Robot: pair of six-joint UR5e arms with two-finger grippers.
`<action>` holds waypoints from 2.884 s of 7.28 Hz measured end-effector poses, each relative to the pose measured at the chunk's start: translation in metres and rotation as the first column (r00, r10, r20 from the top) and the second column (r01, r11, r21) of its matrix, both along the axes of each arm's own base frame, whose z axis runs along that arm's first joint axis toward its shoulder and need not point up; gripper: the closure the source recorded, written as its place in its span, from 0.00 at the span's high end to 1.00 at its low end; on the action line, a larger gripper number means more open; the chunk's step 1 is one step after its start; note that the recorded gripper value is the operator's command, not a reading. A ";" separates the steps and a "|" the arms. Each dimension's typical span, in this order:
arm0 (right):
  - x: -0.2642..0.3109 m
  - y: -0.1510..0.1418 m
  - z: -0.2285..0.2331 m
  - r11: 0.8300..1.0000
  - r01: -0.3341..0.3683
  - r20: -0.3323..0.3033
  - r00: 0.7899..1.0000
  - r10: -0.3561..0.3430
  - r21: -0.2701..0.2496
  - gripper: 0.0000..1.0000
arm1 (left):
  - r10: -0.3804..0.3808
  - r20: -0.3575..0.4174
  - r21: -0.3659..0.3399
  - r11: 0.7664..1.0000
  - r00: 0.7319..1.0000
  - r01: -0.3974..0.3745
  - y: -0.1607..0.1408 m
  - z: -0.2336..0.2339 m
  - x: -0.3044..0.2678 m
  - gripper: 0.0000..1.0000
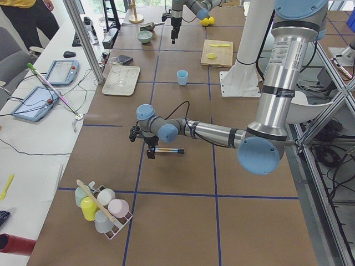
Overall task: Squeeze lemon into cup
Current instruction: 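Raise the right gripper away while the left gripper reaches for the steel muddler, then grasp the steel muddler with the left gripper and carry it over the cup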
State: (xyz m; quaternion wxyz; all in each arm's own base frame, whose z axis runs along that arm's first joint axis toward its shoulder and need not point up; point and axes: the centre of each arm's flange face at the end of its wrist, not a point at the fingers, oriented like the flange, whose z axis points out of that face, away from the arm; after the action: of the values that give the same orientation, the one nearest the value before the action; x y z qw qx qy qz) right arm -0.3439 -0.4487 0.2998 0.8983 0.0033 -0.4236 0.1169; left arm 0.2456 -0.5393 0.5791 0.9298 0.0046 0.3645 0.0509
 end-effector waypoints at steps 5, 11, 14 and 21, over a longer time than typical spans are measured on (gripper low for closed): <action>-0.001 0.000 0.001 1.000 0.001 -0.001 1.000 -0.001 -0.001 1.00 | 0.047 -0.001 0.003 0.999 0.999 -0.046 0.010 0.001 0.022 0.77; -0.001 0.001 0.001 1.000 -0.003 -0.001 1.000 0.003 -0.005 1.00 | 0.060 -0.001 0.000 0.998 0.998 -0.060 0.011 -0.002 0.029 0.00; 0.002 0.003 -0.005 1.000 -0.003 0.011 1.000 0.003 0.001 1.00 | 0.062 -0.065 0.101 0.993 0.996 -0.055 0.004 -0.101 0.034 0.00; 0.069 -0.007 0.043 1.000 -0.019 -0.038 0.999 0.019 -0.001 1.00 | 0.323 -0.426 0.733 0.670 0.845 0.114 0.067 -0.442 0.144 0.00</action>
State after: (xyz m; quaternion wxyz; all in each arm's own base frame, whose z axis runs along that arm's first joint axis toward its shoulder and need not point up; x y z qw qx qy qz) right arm -0.2745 -0.4558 0.3427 0.9051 0.0088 -0.4062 0.1256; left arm 0.3894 -0.4725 0.1374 0.7073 0.3693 0.5506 0.2452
